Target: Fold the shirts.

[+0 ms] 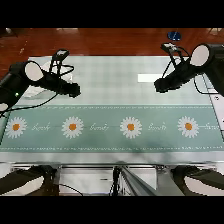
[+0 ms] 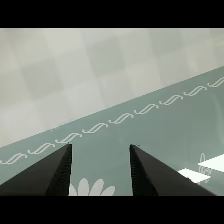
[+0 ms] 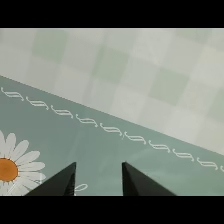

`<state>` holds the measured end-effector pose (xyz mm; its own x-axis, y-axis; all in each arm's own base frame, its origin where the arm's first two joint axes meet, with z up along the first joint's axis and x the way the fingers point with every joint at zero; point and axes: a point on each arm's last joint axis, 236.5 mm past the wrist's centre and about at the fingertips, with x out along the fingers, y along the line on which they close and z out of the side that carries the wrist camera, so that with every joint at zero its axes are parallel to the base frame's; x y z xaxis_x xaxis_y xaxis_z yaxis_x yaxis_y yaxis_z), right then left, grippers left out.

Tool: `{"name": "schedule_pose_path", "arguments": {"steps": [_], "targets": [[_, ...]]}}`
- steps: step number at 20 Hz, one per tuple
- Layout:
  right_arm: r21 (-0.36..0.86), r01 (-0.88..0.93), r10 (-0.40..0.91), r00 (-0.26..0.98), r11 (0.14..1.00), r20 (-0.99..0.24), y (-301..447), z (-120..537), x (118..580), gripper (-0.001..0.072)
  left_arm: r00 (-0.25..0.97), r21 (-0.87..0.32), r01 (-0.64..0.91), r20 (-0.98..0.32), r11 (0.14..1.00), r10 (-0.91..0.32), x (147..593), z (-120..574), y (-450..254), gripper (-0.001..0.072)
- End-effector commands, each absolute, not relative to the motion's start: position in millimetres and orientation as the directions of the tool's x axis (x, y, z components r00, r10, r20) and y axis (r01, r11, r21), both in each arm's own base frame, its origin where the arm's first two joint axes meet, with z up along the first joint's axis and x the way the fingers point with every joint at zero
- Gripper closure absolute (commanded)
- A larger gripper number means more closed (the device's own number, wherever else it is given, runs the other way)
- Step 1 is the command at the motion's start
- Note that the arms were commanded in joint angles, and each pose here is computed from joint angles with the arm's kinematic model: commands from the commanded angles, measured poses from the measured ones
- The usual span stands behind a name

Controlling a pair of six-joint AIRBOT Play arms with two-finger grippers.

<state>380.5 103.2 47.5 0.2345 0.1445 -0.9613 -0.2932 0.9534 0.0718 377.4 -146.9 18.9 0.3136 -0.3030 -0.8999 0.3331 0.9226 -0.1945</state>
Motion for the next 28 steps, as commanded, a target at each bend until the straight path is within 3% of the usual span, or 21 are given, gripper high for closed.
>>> {"name": "schedule_pose_path", "arguments": {"steps": [1, 15, 20, 28], "targets": [[0.072, -0.294, 0.145, 0.234, 0.953, -0.961, 103.4, 47.4, 380.5, 0.0347, 0.314, -0.194, 0.334, -0.9, 0.922, -0.303, 377.5, 18.9, -147.0, 0.0268], [0.072, -0.294, 0.145, 0.234, 0.953, -0.961, 103.4, 47.4, 380.5, 0.0347, 0.314, -0.194, 0.334, -0.9, 0.922, -0.303, 377.4, 18.9, -147.0, 0.0268], [0.057, -0.295, 0.17, 0.374, 0.954, -0.912, 109.3, 59.2, 413.6, 0.0347, 0.338, -0.191, 0.332, -0.89, 0.924, -0.306, 383.3, 21.3, -147.8, 0.0268], [0.051, -0.291, 0.181, 0.437, 0.955, -0.881, 111.9, 66.4, 428.5, 0.0347, 0.347, -0.19, 0.332, -0.886, 0.924, -0.307, 385.5, 22.2, -148.0, 0.0268]]}}
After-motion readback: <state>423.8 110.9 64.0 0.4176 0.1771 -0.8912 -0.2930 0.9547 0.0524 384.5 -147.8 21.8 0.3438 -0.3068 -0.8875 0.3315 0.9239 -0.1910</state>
